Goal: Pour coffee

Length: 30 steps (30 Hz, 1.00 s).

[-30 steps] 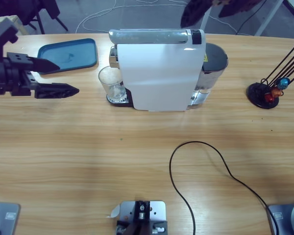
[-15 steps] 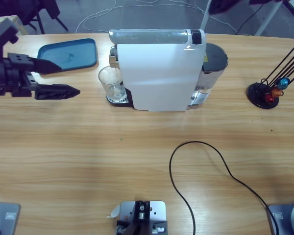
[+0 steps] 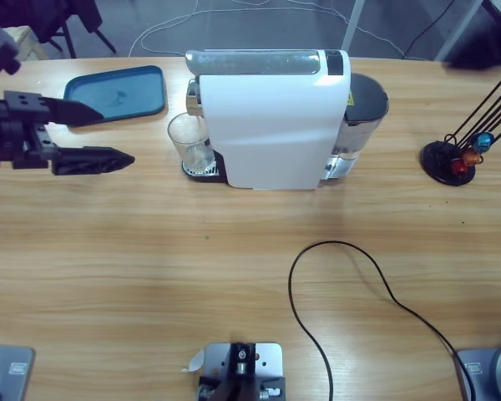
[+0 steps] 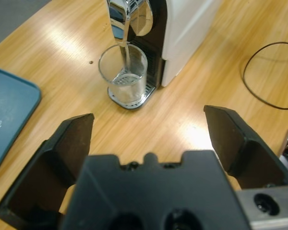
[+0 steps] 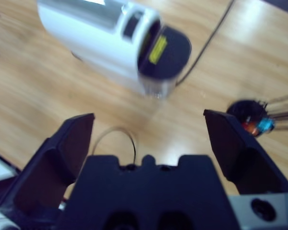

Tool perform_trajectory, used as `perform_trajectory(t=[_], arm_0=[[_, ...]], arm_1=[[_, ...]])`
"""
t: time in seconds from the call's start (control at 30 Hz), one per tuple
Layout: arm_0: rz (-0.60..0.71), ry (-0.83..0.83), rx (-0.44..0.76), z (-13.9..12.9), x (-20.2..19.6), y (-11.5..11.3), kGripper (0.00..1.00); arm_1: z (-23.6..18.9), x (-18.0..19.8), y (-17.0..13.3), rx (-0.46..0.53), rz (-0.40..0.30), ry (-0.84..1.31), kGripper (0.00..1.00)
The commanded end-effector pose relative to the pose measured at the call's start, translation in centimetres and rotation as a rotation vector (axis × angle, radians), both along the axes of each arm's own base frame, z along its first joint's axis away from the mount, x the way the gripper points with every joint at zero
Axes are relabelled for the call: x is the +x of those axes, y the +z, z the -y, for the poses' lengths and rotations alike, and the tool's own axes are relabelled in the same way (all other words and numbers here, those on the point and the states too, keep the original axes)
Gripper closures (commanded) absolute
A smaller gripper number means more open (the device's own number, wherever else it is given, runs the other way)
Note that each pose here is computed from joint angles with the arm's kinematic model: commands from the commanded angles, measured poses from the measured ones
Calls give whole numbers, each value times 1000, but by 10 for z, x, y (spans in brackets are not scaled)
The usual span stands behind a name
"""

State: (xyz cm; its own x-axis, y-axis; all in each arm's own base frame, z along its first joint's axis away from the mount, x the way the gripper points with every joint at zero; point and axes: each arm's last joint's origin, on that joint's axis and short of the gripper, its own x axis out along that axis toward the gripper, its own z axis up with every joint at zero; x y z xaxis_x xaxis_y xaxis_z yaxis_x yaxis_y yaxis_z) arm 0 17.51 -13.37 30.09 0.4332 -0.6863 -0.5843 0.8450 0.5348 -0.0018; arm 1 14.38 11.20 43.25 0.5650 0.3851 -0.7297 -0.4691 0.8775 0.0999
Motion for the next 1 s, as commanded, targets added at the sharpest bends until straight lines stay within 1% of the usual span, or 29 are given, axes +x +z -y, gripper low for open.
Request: perform_trajectory(t=[0.03, 0.07, 0.1, 0.13, 0.2, 0.3, 0.47, 0.53, 0.6, 0.73, 0.83, 0.9, 1.0], arm_0=[[-31, -39, 10, 0, -13, -11, 0], [-31, -41, 8, -1, -15, -10, 0], [-28, -44, 6, -1, -17, -10, 0], [-27, -45, 3, -2, -19, -9, 0], [-35, -41, -6, -3, -21, -9, 0], [-31, -40, -8, -5, -24, -9, 0], [-35, -39, -4, -5, -25, -11, 0], [-37, -39, -3, -5, -25, -12, 0], [-42, -40, -2, -5, -25, -13, 0], [-60, -32, -3, -7, -27, -16, 0], [-52, -32, -8, -8, -28, -14, 0], [-56, -26, -14, -7, -27, -13, 0], [-69, -15, -23, -9, -29, -14, 0]], arm_1=[[54, -70, -95, 39, 223, 119, 0], [58, -73, -105, 46, 267, 110, 0], [61, -76, -112, 46, 269, 102, 0], [62, -77, -118, 34, 256, 101, 0], [59, -76, -120, 46, 242, 124, 0], [51, -68, -125, 18, 196, 141, 0], [50, -66, -130, 10, 187, 140, 0], [46, -62, -132, -2, 170, 141, 0], [43, -58, -132, -10, 158, 142, 0], [42, -57, -130, -12, 164, 145, 0], [34, -48, -129, -23, 118, 164, 0], [33, -47, -121, -48, 95, 163, 0], [36, -47, -114, -109, 92, 150, 0]])
